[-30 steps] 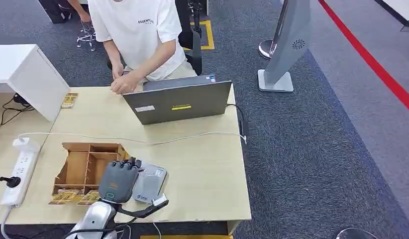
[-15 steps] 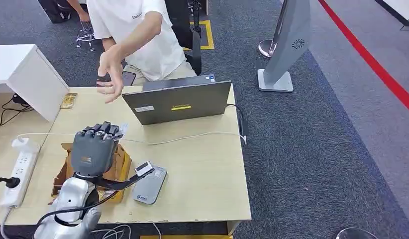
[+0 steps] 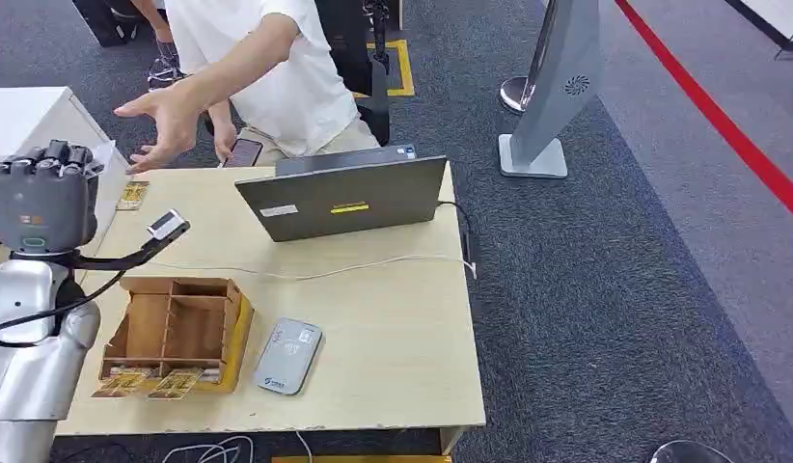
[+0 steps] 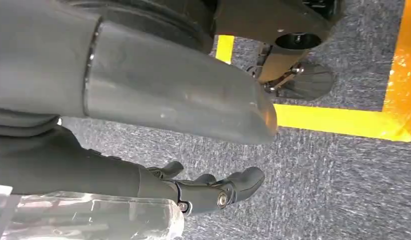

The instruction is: Pass the card to the sensor for recognition and then transmit it.

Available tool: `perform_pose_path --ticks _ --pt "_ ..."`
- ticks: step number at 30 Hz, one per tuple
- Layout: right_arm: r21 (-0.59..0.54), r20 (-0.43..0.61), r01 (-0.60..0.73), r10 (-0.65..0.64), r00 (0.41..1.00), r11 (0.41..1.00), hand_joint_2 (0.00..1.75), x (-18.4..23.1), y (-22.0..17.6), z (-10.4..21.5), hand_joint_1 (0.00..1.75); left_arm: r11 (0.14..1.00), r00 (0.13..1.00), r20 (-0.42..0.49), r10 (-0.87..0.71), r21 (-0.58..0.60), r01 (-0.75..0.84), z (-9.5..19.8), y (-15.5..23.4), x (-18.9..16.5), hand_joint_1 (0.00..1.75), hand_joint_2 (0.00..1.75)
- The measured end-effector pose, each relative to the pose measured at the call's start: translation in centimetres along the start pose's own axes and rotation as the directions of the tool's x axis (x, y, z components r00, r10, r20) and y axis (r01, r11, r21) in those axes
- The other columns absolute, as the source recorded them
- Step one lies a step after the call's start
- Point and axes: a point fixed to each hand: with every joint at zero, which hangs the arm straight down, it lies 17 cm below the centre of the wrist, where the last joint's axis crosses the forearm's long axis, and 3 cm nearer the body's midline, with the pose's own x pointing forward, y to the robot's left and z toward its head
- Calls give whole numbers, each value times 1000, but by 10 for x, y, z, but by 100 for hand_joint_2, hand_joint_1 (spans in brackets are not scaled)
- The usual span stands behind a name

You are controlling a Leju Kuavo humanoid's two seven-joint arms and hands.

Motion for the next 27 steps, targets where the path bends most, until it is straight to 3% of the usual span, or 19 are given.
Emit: perform_pose_path --ticks 5,6,18,27 --pt "-1 -1 -6 6 1000 1000 0 -2 0 0 0 1000 999 -38 -14 -25 13 1 -9 -28 175 175" --pt "-1 0 -7 7 1000 1000 0 -1 0 0 0 1000 999 -36 -14 -28 13 2 -10 -27 0 175" --pt "-3 4 0 0 1000 1000 0 -1 -1 0 0 998 1000 -20 11 -58 -12 16 -20 -12 0 175" --pt "-12 1 34 -34 999 999 0 -4 -3 0 0 995 995 13 97 -31 -96 20 2 36 0 175"
